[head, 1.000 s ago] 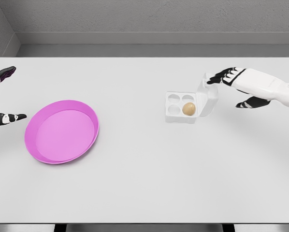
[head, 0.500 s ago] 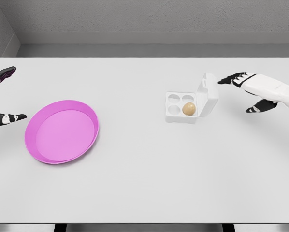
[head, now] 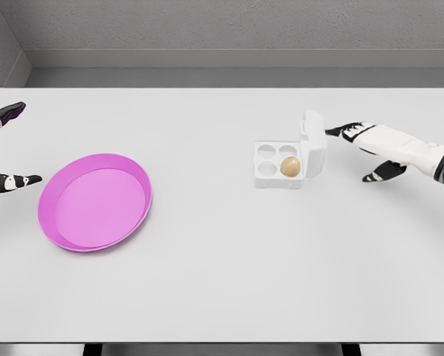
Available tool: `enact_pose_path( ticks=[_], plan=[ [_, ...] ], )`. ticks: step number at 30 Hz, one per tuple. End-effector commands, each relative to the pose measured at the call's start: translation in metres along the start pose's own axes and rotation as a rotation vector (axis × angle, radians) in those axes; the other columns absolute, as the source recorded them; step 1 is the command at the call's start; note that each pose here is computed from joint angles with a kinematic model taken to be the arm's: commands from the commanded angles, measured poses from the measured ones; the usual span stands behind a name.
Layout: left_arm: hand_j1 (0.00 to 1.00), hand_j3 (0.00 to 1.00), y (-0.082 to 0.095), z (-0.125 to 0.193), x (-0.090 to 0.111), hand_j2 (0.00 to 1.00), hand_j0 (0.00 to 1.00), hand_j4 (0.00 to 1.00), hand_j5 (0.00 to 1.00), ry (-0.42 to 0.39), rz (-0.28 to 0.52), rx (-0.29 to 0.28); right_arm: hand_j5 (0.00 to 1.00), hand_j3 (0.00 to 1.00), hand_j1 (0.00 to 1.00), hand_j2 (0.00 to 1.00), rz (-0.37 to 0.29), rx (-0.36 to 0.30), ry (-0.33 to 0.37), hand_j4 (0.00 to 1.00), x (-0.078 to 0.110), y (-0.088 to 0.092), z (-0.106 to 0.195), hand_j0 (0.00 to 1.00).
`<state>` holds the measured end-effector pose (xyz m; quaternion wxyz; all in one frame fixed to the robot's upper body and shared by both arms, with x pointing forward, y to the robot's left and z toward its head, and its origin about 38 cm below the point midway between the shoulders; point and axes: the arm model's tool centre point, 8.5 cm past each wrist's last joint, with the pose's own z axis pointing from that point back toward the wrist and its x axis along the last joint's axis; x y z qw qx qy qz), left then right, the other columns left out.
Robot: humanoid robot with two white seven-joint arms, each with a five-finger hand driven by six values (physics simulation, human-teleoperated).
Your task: Pack egg into the box and close the box lid
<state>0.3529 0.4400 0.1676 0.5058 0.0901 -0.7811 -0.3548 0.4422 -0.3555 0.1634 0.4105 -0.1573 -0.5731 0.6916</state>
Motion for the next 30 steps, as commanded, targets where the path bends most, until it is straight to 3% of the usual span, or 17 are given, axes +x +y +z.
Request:
enact_pose_path(
  ticks=[1, 7, 11, 15, 17, 20, 24, 30],
  plan=[
    [1.00, 1.00, 0.000, 0.000, 0.000, 1.00, 1.00, 1.00, 1.00, -0.003, 0.007, 0.005, 1.00, 1.00, 1.00, 1.00, 0.001, -0.007, -0.020, 1.00, 0.006, 0.000, -0.006, 1.00],
    [1.00, 1.00, 0.000, 0.000, 0.001, 1.00, 1.00, 1.00, 1.00, -0.005, 0.006, 0.005, 1.00, 1.00, 1.00, 1.00, 0.058, -0.045, -0.119, 1.00, 0.039, -0.019, -0.017, 1.00],
    [1.00, 1.00, 0.000, -0.001, 0.001, 1.00, 1.00, 1.00, 1.00, -0.005, 0.007, 0.004, 1.00, 1.00, 1.00, 1.00, 0.071, -0.012, -0.206, 1.00, 0.067, -0.009, -0.042, 1.00],
    [1.00, 1.00, 0.000, 0.000, 0.000, 1.00, 1.00, 1.00, 1.00, -0.002, 0.008, 0.004, 1.00, 1.00, 1.00, 1.00, 0.098, -0.024, -0.257, 1.00, 0.085, -0.017, -0.046, 1.00],
    [1.00, 1.00, -0.002, 0.000, 0.001, 1.00, 1.00, 1.00, 1.00, -0.005, 0.007, 0.002, 1.00, 1.00, 1.00, 1.00, 0.101, -0.030, -0.237, 1.00, 0.077, -0.023, -0.038, 1.00],
    [1.00, 1.00, -0.004, 0.000, 0.001, 1.00, 1.00, 1.00, 1.00, -0.007, 0.012, 0.003, 1.00, 1.00, 1.00, 1.00, 0.134, -0.080, -0.168, 1.00, 0.055, -0.051, -0.007, 1.00],
    [1.00, 1.00, -0.005, 0.001, 0.001, 1.00, 1.00, 1.00, 1.00, -0.005, 0.013, 0.000, 1.00, 1.00, 1.00, 1.00, 0.170, -0.074, -0.099, 1.00, 0.034, -0.069, 0.029, 1.00],
    [1.00, 1.00, -0.011, -0.002, 0.004, 1.00, 1.00, 1.00, 1.00, -0.017, 0.019, -0.010, 1.00, 1.00, 1.00, 1.00, 0.203, -0.052, -0.019, 1.00, 0.015, -0.080, 0.060, 1.00]
  ],
)
